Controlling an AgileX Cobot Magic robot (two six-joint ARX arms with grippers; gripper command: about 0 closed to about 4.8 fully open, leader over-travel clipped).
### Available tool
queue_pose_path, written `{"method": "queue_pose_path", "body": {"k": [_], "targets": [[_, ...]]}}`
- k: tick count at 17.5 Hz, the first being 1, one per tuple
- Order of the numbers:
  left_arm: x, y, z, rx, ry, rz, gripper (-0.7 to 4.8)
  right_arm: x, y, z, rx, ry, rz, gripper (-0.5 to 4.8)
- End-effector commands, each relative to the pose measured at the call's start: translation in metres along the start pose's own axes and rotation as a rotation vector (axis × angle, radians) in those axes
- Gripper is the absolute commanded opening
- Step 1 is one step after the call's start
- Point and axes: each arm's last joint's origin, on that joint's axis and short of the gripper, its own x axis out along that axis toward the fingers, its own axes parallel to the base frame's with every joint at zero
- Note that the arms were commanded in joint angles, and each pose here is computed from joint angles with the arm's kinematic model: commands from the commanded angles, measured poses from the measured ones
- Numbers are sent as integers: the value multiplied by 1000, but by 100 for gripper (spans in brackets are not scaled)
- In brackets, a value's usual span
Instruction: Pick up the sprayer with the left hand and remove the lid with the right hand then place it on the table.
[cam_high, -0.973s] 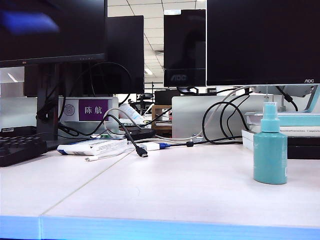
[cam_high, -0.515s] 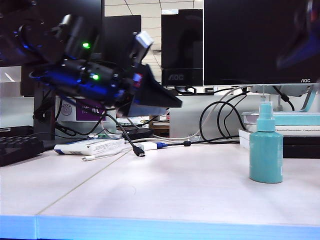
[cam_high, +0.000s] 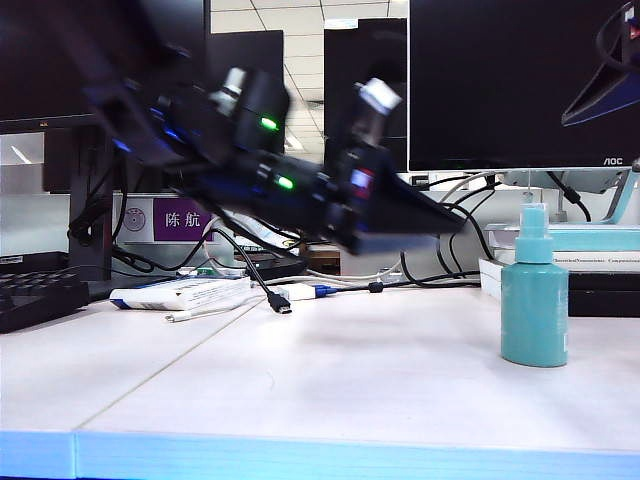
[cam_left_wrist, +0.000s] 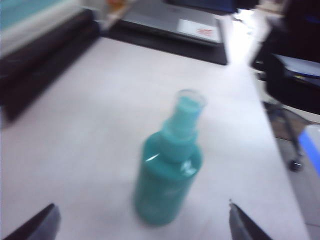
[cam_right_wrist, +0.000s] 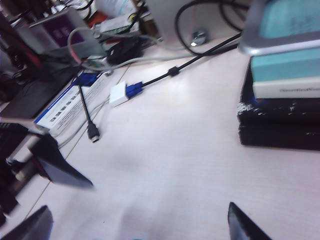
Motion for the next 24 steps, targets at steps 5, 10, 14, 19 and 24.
{"method": "queue_pose_path", "body": {"k": [5, 10, 14, 19, 24], "targets": [[67, -8, -22, -23, 65, -117, 479, -2, 7, 17, 6, 14, 64, 479], [86, -6, -19, -2, 70, -89, 479, -6, 9, 17, 91, 164, 26, 479], [90, -5, -8, 25, 53, -72, 479, -13, 13, 18, 174, 300, -22, 479], [101, -8, -6, -4, 56, -69, 479, -28, 28, 37, 195, 358, -27, 479], [108, -8, -22, -43, 82, -80, 479, -39, 38, 48, 150, 360, -19, 479]]}}
